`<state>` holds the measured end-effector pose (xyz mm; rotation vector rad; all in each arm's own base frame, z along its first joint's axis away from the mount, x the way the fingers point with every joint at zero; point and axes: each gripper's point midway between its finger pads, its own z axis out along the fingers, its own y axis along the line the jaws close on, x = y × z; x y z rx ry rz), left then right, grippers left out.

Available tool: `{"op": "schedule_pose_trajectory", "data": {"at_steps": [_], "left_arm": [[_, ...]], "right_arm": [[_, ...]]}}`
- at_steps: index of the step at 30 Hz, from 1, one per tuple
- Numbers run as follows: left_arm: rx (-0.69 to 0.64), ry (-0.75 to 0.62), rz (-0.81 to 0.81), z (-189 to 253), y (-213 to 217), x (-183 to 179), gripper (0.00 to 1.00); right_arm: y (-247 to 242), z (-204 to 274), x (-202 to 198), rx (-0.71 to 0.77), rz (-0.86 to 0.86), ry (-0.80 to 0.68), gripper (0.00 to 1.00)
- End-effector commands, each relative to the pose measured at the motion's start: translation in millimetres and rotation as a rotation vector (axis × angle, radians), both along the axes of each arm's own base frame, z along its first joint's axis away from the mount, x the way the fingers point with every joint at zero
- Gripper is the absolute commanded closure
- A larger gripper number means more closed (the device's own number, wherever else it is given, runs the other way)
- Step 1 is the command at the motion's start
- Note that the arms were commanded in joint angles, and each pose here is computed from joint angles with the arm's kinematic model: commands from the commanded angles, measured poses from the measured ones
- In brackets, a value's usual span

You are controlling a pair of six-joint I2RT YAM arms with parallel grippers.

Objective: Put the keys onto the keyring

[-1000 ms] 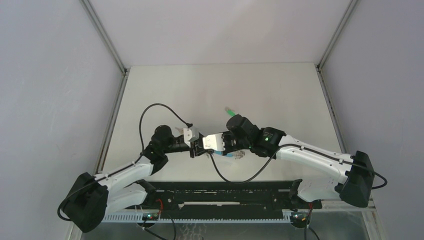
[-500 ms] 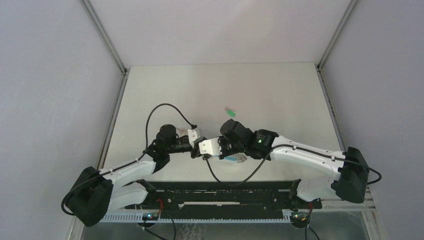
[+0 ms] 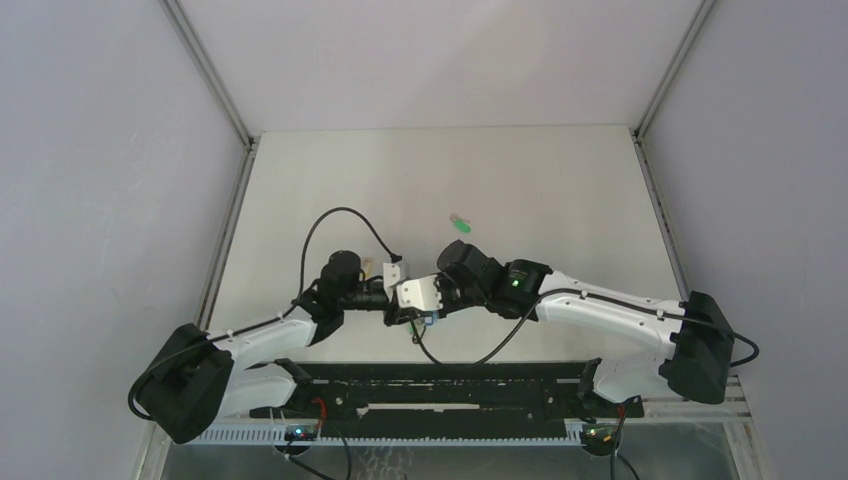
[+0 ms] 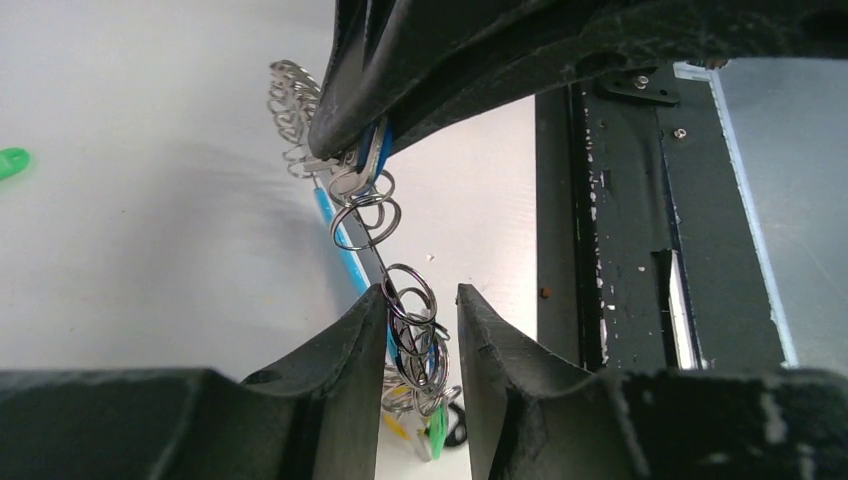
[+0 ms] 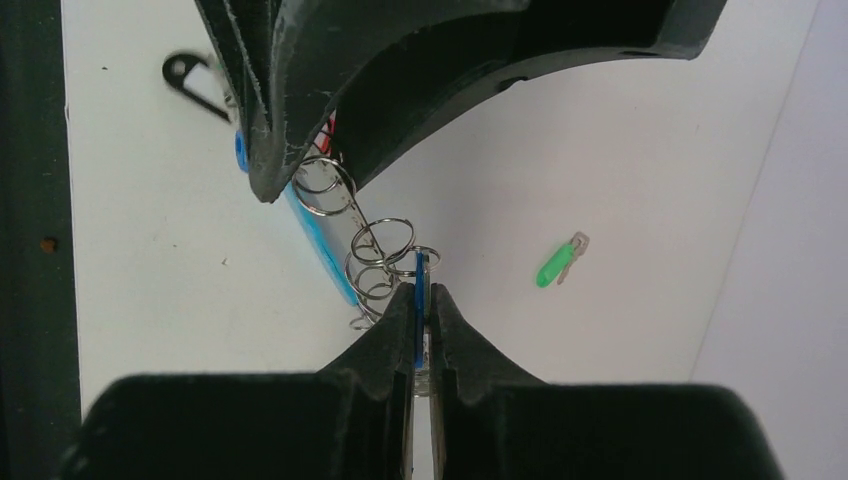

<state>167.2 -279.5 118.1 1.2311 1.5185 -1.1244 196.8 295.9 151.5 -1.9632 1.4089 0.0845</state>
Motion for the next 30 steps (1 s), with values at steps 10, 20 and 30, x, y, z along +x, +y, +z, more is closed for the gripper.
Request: {"op": "schedule_pose_trajectory", "data": {"at_steps": [10,20,30], "left_arm": [[-0.079,-0.027,-0.002,24,-8,1,0.64],[-0.079,-0.150,0.027,28,0,5,0.61],[-0.072,-0.215,0.064,27,12,10,0.59]], "right_arm": [[18,22,10,0.049,-0.033,-0.109,1.00],[13,22,-1,0.049,-0.036,-0.154,1.00],[8,19,-4,0.043,-0.038,-0.168,1.00]]}}
